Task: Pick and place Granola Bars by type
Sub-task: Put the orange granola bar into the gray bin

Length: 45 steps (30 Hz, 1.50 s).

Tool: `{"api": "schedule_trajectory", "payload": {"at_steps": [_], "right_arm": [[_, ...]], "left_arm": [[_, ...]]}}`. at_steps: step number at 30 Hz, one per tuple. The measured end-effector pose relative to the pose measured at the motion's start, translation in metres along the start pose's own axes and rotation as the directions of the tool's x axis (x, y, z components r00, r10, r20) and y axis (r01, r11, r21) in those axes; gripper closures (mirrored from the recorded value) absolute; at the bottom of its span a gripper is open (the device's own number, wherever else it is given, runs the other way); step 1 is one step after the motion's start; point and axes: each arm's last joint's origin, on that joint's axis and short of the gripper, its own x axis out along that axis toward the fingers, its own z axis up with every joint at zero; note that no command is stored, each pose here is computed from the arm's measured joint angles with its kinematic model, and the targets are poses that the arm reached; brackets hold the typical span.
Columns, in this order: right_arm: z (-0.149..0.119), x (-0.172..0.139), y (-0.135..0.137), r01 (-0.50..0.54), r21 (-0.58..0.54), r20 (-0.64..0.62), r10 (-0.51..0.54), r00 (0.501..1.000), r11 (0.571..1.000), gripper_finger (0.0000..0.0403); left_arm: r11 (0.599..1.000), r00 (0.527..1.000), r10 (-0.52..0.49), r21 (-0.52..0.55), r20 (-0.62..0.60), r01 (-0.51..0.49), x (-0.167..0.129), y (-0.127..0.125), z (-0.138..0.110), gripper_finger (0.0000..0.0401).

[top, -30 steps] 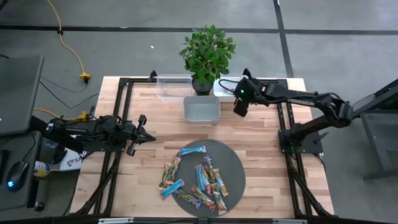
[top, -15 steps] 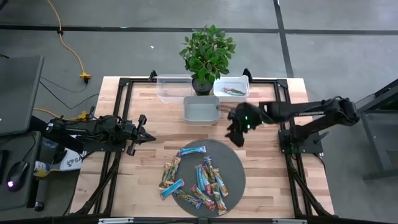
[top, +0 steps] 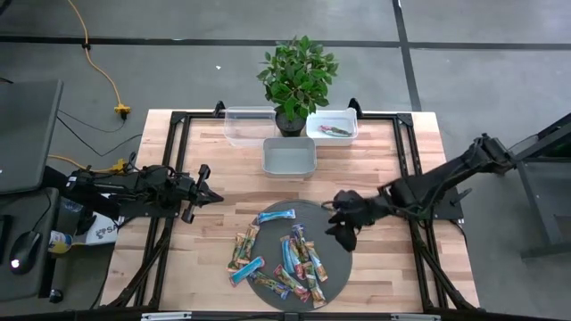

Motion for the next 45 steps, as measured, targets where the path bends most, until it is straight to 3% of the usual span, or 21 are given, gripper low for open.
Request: {"api": "schedule_trajectory", "payload": {"at_steps": [8,16,26,34,45], "right_arm": [[-0.037,0.032,0.015,0.083,0.148,-0.064,-0.074,0.995,0.985,0.0217],[-0.058,0.063,0.017,0.119,0.161,-0.168,-0.092,0.981,0.98,0.0204],[-0.069,0.088,0.011,0.173,0.141,-0.205,-0.142,0.968,0.975,0.0146],[-0.073,0.111,0.016,0.1,0.185,-0.161,-0.071,0.984,0.978,0.0143],[-0.076,0.134,0.009,0.123,0.227,-0.127,-0.096,0.987,0.966,0.0143]], "left_arm": [[1.0,1.0,-0.001,0.0,0.0,0.001,0.0,0.0,0.0,0.04],[1.0,1.0,-0.004,0.0,0.001,0.004,0.0,0.0,0.0,0.04],[1.0,1.0,-0.004,0.0,0.0,0.004,0.0,0.0,0.0,0.04],[1.0,1.0,-0.003,0.0,0.001,0.003,0.0,0.0,0.0,0.04],[1.0,1.0,0.002,0.0,0.001,-0.002,0.0,0.0,0.0,0.04]]}}
